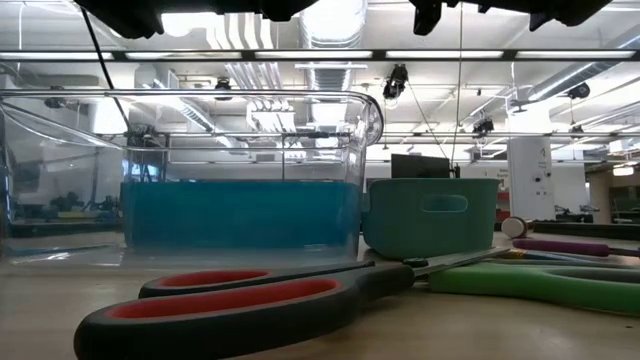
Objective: Pick & Place Paint Supplies
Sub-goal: Put the black paint bottle into the green bin
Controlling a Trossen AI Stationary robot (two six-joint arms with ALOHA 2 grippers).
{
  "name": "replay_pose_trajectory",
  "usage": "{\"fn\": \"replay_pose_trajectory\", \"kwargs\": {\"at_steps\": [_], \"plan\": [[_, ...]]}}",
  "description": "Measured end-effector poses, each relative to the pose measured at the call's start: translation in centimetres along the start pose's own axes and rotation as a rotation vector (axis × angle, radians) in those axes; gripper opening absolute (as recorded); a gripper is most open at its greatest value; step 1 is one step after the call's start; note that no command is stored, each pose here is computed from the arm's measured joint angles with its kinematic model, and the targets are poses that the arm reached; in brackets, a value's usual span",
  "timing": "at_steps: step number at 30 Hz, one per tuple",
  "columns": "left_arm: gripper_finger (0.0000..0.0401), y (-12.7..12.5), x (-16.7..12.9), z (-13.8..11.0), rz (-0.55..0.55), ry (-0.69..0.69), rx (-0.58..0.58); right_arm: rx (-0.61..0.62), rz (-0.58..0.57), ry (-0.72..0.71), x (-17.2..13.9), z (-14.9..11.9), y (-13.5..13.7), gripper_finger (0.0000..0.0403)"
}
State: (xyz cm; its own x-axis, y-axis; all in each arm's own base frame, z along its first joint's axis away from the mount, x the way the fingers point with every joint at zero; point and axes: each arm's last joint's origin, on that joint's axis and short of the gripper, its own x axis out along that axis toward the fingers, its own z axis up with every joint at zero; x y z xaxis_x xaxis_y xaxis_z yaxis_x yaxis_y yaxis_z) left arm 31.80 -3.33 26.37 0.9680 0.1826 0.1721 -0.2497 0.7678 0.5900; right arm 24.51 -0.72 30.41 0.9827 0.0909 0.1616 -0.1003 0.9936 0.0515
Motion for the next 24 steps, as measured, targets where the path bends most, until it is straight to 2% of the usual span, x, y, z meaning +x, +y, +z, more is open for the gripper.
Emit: {"fn": "replay_pose_trajectory", "kwargs": {"at_steps": [17,24], "plan": [[0.0189,-0.11,-0.07,0.13,-0.002,-0.006,-0.047,-0.014,0.004,0.002,0.0,-0.01,0.0,0.0119],[0.0131,-0.11,-0.07,0.16,-0.001,-0.007,-0.06,-0.015,-0.001,0.0,0.0,0.05,-0.02,0.0119]]}}
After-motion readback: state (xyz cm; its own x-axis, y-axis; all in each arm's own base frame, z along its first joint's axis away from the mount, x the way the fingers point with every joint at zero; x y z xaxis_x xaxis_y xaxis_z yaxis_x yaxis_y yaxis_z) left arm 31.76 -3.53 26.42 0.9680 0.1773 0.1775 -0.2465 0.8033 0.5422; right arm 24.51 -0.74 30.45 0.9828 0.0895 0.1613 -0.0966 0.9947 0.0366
